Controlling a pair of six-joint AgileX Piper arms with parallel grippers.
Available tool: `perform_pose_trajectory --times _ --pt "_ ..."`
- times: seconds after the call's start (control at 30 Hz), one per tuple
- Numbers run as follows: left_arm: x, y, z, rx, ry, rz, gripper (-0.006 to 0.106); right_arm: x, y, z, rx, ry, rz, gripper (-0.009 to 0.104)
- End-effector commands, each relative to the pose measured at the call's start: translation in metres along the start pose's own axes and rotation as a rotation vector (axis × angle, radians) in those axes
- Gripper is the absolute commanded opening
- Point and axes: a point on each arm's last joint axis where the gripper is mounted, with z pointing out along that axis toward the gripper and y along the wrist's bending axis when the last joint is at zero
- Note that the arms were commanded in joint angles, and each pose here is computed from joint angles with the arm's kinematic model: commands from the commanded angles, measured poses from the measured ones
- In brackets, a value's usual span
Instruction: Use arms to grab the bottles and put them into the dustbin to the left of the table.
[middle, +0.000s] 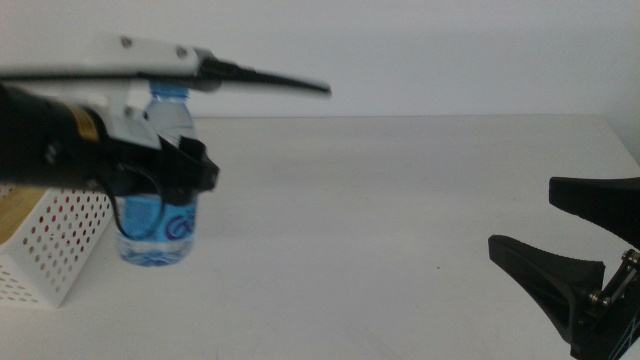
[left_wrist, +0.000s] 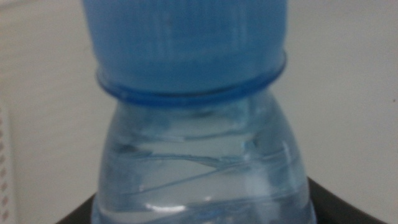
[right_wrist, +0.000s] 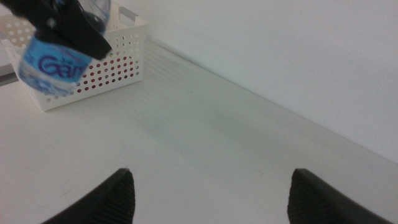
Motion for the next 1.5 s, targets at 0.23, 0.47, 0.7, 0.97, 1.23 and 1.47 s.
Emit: perform_pose_trajectory --times 0.23,0.47,0.7,0.97,1.23,1.47 --pt "-0.047 0.051 -0.035 -0.09 0.185 -0.061 -0.005 -0.016 -0.003 -0.003 0.019 -0.103 -0.014 0.064" --pt "-0.061 0.111 -0.04 -0.131 0.356 -0.131 -0.005 -0.016 -0.003 -0.003 0.019 -0.103 -0.014 0.064" --pt "-0.066 0.166 -0.025 -0.188 0.382 -0.153 -0.005 -0.016 -0.003 -0.003 0.019 -0.103 -0.014 0.064" --pt "-0.068 0.218 -0.002 -0.233 0.41 -0.158 -0.005 -0.016 -0.003 -0.003 0.019 -0.103 -0.014 0.064" --pt "-0.053 0.244 0.048 -0.199 0.498 -0.165 -0.005 -0.016 -0.003 -0.003 0.019 -0.103 -0.014 0.064" --pt "-0.04 0.252 0.074 -0.168 0.561 -0.149 -0.003 -0.016 -0.003 -0.003 0.019 -0.103 -0.014 0.064"
